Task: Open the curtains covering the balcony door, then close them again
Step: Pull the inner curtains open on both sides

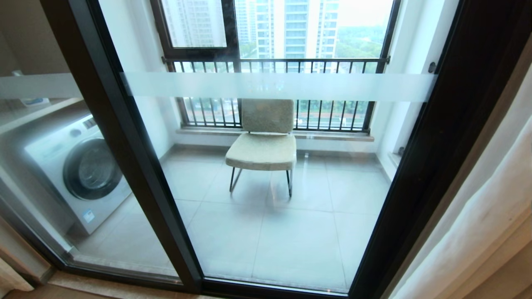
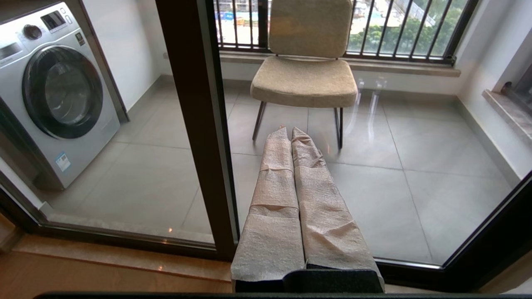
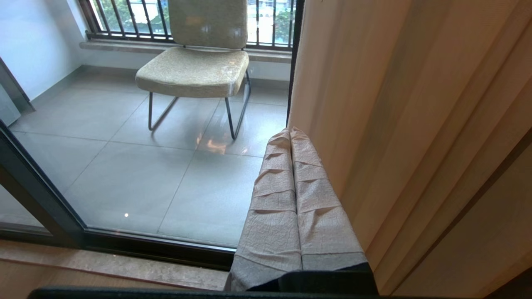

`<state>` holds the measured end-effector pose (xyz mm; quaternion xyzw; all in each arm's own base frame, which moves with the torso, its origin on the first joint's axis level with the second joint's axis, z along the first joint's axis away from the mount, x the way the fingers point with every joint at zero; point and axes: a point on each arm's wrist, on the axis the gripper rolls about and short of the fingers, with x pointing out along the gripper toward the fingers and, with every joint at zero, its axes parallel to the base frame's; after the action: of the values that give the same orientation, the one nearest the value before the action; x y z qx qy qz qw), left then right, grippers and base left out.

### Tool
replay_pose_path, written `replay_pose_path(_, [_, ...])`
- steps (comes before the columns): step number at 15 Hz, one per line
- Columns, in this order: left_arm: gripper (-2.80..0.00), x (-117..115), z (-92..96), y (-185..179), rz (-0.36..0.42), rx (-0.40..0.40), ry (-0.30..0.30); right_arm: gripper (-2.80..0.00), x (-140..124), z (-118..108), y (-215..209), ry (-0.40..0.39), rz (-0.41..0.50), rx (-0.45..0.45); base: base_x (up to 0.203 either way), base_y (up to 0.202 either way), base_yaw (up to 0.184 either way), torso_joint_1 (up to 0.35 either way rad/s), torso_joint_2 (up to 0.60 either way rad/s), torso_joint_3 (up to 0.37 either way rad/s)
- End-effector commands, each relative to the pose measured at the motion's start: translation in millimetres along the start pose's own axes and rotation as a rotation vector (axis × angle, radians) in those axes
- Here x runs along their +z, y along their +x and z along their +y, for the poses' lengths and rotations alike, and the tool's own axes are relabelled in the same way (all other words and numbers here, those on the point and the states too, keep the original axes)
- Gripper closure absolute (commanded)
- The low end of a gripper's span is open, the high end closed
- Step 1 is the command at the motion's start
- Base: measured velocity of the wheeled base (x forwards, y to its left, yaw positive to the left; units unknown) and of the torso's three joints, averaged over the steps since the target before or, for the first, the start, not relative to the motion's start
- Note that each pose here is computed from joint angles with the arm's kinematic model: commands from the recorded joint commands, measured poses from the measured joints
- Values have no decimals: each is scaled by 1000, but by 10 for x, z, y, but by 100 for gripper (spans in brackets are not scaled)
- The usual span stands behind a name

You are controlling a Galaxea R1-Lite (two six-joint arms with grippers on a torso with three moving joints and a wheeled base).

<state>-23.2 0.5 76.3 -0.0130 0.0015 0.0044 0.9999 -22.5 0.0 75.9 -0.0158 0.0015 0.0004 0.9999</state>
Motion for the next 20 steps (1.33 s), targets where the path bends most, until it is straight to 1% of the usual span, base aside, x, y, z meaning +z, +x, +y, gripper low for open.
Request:
replay_pose_path(1, [0,0,0,0,0,0,0,0,-3,0,-3,-2,-5,1,0,0,0,0,0,0])
replay_pose_path(6, [0,1,0,0,-2,0,0,0,-3,0,-3,-5,-4,-3,0,0,0,0,0,0])
replay_pose_path(10, [0,0,0,0,0,0,0,0,-2,-1,-2,16,-3,-4,0,0,0,0,0,0])
replay_pose_path(20, [0,0,0,0,-1,0,0,0,-3,-1,-2,15,-3,-4,0,0,0,0,0,0])
